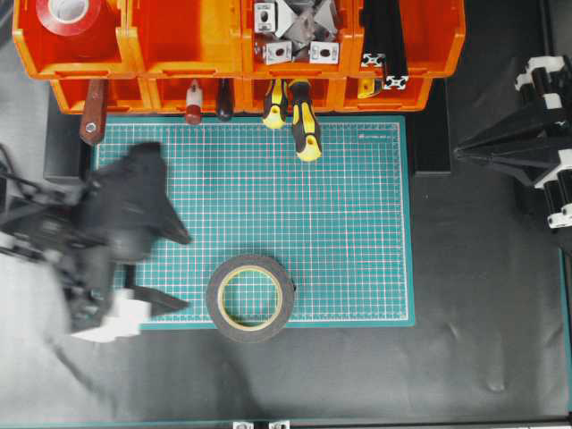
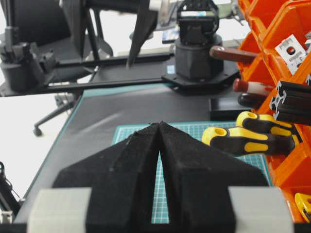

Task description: Pick foam from container rack with left arm.

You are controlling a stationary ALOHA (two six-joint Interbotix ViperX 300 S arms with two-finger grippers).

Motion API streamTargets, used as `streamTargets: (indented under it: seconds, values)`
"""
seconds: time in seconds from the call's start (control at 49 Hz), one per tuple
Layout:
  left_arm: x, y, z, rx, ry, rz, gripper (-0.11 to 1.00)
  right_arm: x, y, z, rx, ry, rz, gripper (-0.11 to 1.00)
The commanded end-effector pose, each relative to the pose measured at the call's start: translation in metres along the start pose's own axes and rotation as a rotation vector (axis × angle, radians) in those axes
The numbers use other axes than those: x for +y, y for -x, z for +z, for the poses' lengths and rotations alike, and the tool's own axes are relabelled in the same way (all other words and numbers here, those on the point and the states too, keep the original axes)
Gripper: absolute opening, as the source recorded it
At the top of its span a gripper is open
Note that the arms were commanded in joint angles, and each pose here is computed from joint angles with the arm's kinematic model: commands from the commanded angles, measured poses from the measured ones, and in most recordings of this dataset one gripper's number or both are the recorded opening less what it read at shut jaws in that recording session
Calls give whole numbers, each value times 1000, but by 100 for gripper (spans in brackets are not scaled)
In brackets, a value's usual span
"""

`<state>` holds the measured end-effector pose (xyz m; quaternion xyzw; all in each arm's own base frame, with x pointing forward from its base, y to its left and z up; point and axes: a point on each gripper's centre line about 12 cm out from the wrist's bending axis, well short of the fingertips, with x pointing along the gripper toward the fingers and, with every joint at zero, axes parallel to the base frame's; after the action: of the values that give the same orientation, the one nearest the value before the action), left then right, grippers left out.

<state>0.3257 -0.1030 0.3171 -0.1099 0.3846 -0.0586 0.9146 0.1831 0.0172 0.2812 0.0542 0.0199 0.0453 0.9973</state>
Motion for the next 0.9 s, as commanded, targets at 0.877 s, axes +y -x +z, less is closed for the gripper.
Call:
streamTargets:
  seconds: [0.877]
  values:
    - [40,156,-55,-683,-192,-127,80,2,5,18,-53,-3,8,0]
